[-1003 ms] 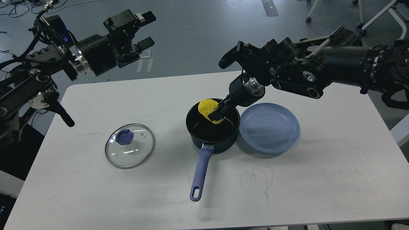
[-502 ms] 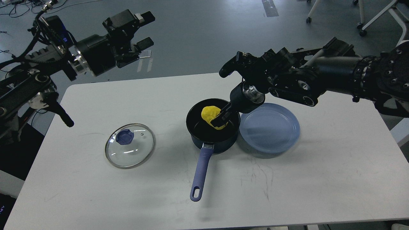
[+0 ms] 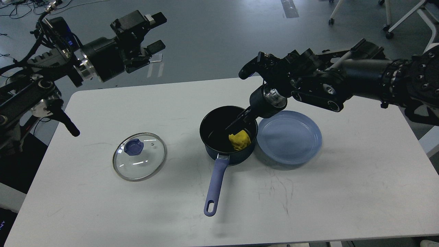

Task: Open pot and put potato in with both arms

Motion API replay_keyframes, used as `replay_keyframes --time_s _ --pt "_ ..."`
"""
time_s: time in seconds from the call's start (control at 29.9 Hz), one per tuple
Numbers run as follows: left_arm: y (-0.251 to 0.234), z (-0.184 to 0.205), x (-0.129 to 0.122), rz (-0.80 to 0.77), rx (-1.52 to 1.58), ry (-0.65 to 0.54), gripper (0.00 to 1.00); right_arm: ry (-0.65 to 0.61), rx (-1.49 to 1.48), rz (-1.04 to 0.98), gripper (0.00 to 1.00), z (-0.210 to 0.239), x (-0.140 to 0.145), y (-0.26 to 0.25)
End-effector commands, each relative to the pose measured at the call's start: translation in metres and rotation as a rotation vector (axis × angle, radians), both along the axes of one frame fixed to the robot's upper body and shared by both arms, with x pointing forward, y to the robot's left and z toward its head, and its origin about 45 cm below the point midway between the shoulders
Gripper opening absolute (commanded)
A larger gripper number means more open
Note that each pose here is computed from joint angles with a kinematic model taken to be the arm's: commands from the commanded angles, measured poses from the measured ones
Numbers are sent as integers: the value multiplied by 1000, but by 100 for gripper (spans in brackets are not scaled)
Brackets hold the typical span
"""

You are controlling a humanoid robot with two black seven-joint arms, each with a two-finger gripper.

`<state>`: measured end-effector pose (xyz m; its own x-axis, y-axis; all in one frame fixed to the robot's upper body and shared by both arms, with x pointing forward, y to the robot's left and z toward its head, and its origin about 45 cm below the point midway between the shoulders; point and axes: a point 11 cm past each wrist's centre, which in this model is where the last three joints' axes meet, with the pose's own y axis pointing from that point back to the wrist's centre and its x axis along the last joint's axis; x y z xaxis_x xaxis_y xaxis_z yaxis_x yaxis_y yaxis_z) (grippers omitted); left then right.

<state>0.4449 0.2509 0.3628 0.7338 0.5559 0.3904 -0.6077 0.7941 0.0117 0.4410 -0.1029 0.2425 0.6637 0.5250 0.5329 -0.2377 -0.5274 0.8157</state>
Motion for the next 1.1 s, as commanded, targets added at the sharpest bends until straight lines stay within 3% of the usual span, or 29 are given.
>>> replay_keyframes --time_s 0.0,0.2,0.37,0.5,0.74,1.07 --pt "0 1 0 -1 0 -1 97 -45 69 -66 99 37 17 -18" --pt "-1 0 0 -5 -1 3 97 -73 301 -263 99 85 39 -69" --pt "-1 -1 -1 -8 -2 6 97 14 593 -470 99 87 44 -108" --pt "-2 -2 -1 -8 -10 12 97 146 900 -714 99 61 38 -154" --pt "-3 -17 -4 2 -68 42 97 328 1243 -970 99 1 16 -185" --pt "-4 -44 -7 49 -228 94 97 430 1563 -1219 99 -48 0 -211"
